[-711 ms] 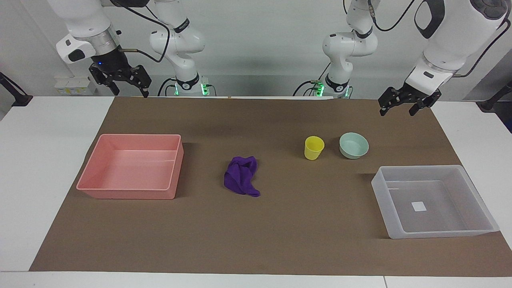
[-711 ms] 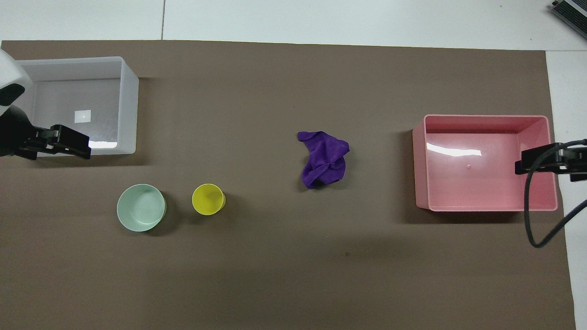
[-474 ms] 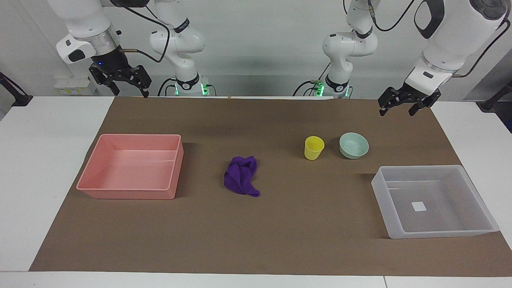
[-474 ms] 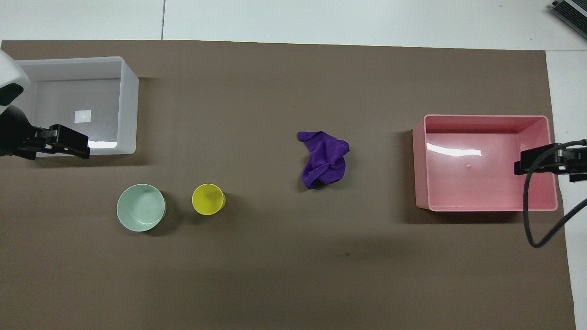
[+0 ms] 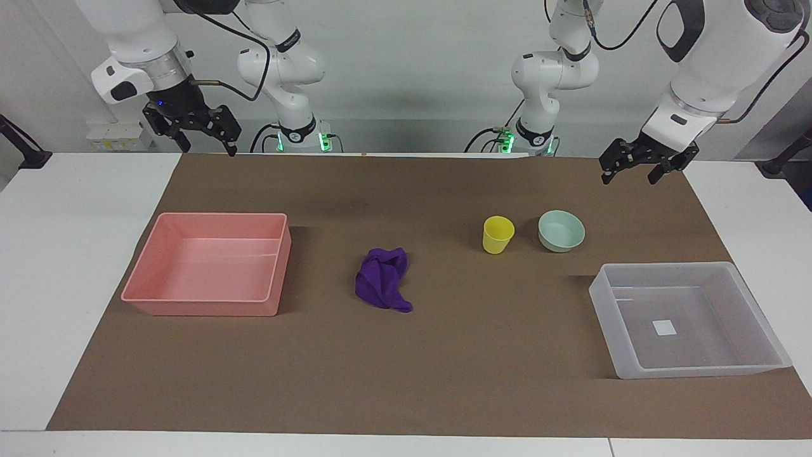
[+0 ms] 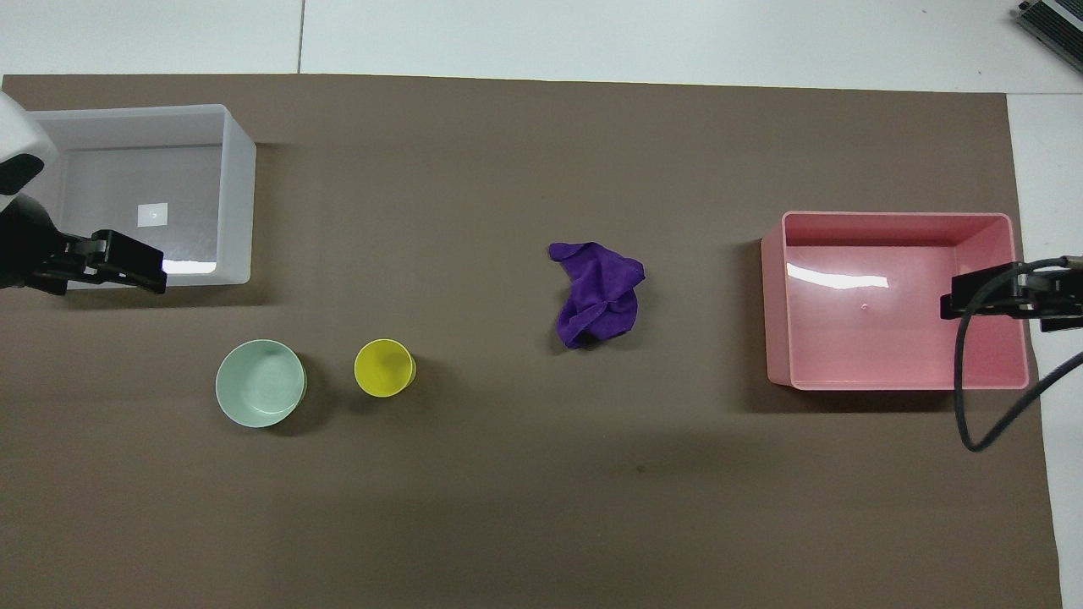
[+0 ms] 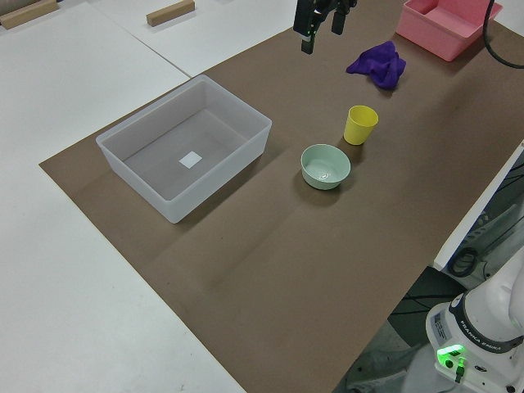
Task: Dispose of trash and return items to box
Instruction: 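Reach the right gripper to the purple cloth and grasp it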
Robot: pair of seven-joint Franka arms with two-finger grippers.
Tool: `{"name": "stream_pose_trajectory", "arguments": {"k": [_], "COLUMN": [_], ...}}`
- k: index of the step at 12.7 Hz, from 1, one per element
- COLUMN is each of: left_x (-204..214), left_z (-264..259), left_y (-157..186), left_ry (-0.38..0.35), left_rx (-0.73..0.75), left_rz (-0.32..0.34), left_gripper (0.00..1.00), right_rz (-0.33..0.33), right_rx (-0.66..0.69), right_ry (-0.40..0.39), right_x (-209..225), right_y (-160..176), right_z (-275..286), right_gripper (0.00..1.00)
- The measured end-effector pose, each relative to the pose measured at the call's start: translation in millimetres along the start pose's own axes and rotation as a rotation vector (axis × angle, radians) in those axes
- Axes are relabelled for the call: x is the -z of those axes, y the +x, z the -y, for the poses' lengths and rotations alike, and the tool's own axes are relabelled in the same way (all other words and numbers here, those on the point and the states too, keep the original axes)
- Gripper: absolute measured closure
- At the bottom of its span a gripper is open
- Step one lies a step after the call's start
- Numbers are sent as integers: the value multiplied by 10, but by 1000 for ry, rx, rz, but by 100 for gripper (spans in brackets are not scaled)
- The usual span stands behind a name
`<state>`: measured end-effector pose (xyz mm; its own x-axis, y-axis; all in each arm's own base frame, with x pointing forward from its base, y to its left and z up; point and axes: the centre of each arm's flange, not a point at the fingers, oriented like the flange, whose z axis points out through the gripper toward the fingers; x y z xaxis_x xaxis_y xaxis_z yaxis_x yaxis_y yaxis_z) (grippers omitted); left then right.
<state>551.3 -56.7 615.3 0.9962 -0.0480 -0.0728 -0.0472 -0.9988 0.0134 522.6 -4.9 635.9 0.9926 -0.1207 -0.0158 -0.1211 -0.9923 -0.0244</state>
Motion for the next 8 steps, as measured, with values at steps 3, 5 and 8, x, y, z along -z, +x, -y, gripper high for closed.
{"name": "stream_pose_trajectory", "arguments": {"k": [3, 5, 8], "left_x": [1, -4, -58], "left_z": [8, 23, 79], "left_y": [0, -4, -40], "left_ry": [0, 0, 1], "left_rx": [1, 4, 14], "left_rz": [0, 5, 50], "left_gripper": [0, 0, 0], "right_rz": [-36, -75, -106], "right_rx": [32, 67, 61], "right_ry": [3, 10, 21], "right_x": [-65, -286, -1154], "right_y": [31, 93, 271], "right_z": [183, 431, 1252], "right_gripper": [0, 0, 0]}}
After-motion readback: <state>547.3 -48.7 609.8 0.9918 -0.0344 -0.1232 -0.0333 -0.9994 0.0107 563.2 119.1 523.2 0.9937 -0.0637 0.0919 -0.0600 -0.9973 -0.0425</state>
